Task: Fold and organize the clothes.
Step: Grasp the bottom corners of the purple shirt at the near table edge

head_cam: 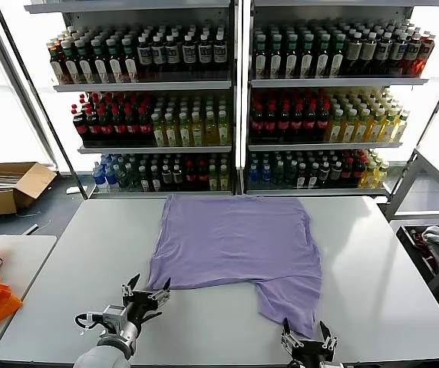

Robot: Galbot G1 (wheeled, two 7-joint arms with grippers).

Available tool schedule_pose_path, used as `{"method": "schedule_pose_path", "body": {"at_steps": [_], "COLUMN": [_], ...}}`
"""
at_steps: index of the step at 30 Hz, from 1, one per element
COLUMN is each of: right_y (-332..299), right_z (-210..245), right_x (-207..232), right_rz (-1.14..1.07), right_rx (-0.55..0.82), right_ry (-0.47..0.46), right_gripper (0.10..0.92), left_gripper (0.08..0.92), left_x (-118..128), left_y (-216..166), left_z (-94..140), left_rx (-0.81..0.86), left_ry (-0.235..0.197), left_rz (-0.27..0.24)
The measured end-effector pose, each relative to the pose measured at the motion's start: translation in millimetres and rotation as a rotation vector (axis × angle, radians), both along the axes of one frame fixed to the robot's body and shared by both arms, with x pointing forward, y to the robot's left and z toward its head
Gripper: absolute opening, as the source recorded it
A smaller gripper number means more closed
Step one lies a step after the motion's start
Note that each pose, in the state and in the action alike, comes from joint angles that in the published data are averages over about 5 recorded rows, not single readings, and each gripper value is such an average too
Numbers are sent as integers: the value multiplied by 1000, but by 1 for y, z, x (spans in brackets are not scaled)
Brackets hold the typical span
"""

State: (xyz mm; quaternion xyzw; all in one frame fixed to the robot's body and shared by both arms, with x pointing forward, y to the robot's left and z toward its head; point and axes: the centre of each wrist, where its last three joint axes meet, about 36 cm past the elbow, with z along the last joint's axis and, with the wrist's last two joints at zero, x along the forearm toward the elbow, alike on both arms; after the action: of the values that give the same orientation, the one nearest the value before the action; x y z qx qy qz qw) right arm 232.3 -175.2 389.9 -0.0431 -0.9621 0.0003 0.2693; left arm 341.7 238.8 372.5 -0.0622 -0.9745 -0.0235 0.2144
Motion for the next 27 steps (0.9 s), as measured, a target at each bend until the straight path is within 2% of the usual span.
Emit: {"method": "schedule_pose_path", "body": {"at_steps": [4,19,22,27], "right_y": [1,3,2,3], "right_z": [-2,-12,-12,-11], "right_x": [-2,-1,0,3], "right_rz": [5,23,24,29], "right_rx": [2,7,11,21], "right_ry": [6,-1,-11,-30], "right_gripper": [587,159,113,109], "left_gripper": [785,360,274,132], "left_x": [-2,-3,-5,-9], "left_y": [0,3,1,-2], "left_z": [-3,-15,-16,-16], "left_rx": [-2,-14,-14,-15], "left_ry": [16,54,57,58], "left_rz": [-4,-5,-9,-14]}}
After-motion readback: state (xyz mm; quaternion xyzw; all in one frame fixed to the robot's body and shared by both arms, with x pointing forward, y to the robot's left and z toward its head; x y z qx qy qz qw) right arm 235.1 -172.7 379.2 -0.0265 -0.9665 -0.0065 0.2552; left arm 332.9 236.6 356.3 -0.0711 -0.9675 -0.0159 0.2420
